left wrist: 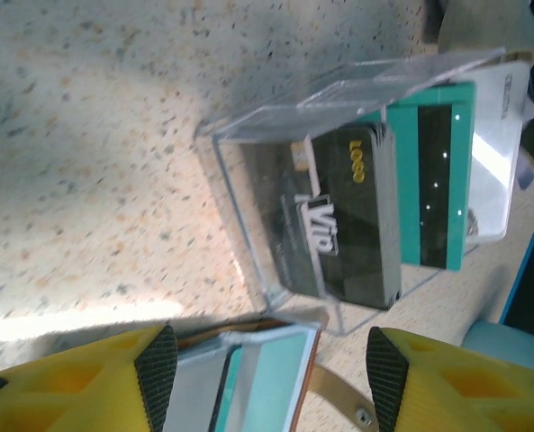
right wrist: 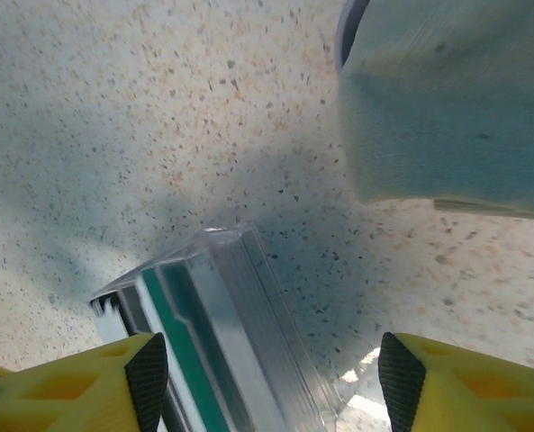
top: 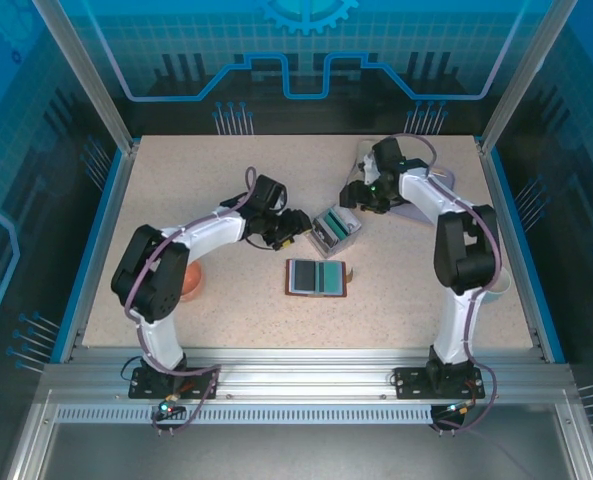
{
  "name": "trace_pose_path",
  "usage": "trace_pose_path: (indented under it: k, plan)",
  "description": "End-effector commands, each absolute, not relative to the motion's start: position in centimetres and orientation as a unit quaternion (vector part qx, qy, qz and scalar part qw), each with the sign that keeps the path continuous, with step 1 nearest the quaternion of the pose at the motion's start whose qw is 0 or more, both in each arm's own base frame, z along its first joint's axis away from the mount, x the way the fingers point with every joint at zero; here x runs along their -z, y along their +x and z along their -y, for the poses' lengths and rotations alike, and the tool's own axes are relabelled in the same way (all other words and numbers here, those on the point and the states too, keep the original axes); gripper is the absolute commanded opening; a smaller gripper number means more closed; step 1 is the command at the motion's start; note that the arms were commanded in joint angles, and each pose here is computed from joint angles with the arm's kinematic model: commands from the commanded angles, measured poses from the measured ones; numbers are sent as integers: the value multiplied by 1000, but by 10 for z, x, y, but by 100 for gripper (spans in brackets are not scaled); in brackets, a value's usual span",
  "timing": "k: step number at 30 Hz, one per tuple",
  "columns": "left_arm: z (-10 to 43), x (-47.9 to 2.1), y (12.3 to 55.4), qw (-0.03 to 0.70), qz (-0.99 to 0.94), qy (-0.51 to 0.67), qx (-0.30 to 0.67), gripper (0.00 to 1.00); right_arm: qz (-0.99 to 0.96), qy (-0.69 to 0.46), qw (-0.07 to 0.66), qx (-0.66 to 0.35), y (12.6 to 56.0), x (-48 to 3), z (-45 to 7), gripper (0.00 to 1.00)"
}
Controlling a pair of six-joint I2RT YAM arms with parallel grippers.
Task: Put the credit cards into the card holder
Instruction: Insert the credit card into the card slot, then pick up the credit card from the storage box.
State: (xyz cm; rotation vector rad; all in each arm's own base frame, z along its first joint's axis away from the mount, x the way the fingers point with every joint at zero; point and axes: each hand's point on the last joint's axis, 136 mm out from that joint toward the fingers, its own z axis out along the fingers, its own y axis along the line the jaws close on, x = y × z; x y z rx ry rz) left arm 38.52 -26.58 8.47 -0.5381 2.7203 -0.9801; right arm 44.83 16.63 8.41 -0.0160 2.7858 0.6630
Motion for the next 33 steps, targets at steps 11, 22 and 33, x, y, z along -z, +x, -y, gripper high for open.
trace_pose_path:
  k: [11, 22, 33]
  plan:
    - [285, -65, 413, 52, -914, -197, 352, 61, -930, -15, 82, -357, 404, -107, -207, 64]
    - [295, -62, 419, 48, -905, -188, 378, 64, -970, -43, 106, -213, 406, -104, -169, 63]
    - [289, -40, 410, 31, -914, -195, 355, 62, -978, -150, 140, -40, 403, -104, -165, 61]
